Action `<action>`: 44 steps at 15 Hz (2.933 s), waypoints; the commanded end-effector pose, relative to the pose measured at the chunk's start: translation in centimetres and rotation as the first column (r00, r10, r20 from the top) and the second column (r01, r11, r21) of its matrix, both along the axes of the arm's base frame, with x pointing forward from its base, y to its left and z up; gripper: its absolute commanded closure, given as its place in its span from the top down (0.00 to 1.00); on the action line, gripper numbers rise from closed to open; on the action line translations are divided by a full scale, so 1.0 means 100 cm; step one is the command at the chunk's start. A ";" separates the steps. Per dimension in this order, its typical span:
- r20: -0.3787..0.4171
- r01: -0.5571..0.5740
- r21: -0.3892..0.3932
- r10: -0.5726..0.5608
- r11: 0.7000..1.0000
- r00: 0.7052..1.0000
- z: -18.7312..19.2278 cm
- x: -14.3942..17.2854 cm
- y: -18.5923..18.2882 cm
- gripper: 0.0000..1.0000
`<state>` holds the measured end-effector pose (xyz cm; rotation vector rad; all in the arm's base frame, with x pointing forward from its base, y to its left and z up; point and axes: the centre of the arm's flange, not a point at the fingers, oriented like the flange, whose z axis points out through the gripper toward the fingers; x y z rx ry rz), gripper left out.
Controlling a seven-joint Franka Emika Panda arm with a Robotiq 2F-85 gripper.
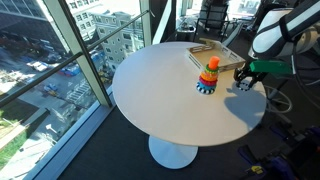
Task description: Pick up the black and white striped ring from the table and hang it on the rings stacking stand
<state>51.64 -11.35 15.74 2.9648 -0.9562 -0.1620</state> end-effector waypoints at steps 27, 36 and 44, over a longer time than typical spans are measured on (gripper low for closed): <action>0.215 -0.105 0.045 0.093 0.993 0.972 0.196 0.051 0.079 0.41; 0.162 -0.098 0.055 0.088 0.994 0.983 0.180 0.071 0.093 0.41; 0.149 -0.111 0.089 0.096 0.990 0.984 0.162 0.084 0.099 0.41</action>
